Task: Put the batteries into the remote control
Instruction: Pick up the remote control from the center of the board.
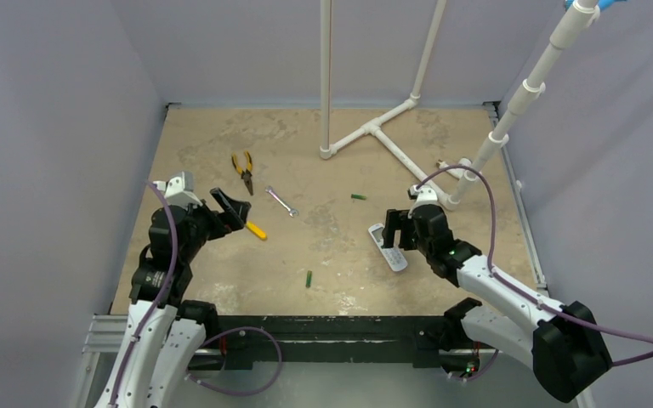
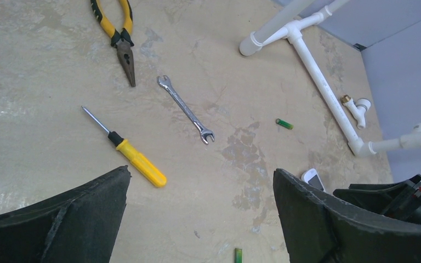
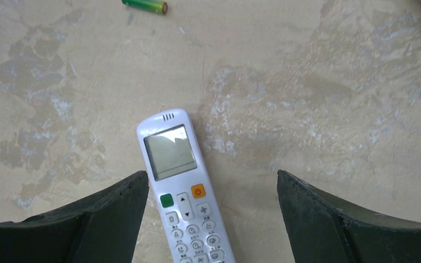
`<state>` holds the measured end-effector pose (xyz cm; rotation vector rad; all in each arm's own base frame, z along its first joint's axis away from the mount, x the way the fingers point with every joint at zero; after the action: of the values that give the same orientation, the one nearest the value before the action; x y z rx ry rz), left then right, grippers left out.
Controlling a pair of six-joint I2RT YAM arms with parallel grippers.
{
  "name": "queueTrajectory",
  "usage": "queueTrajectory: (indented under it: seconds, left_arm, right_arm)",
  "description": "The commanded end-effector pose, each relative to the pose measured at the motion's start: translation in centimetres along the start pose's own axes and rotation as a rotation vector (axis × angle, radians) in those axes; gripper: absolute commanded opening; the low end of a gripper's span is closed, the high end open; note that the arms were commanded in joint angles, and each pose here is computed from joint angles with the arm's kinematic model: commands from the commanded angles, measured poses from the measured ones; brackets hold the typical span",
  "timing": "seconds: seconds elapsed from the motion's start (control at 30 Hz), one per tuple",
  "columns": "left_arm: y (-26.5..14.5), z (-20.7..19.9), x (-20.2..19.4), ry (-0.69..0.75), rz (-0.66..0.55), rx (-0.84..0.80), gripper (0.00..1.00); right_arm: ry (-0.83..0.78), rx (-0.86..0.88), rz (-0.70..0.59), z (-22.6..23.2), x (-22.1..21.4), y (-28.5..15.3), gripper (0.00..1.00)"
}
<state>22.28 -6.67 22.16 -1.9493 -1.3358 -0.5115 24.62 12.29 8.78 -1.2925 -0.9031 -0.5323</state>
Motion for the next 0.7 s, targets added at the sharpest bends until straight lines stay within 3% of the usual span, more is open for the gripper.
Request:
queueTrajectory:
  seconds: [0.0, 0.37, 0.67]
  left_arm:
    - [0.3, -1.2, -0.1, -0.026, 0.005, -0.072, 1.00]
    - [0.7, -1.1, -0.7, -0.034, 0.027, -0.082, 1.00]
    - [1.1, -1.3, -0.8, -0.043, 0.038, -0.089, 1.00]
  right_arm:
    - [0.051, 0.045, 0.076, 1.0, -0.9, -0.6, 0.85]
    - [0.097, 0.103, 0.249, 2.2, -4.3, -1.1, 0.77]
    - [0.099, 0.087, 0.339, 2.2, -5.9, -0.5, 0.58]
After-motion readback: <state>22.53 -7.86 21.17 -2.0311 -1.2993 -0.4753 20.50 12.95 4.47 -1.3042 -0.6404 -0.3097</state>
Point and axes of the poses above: each gripper's point midway between its finger pads, its own y axis out along the fingers, its own z axis along the line the jaws close on, x = y × z, the point moved 2 cm from there along -y, back along the fingers, and after that the axes turned 12 degrees about -y, right-handed, at the moved point
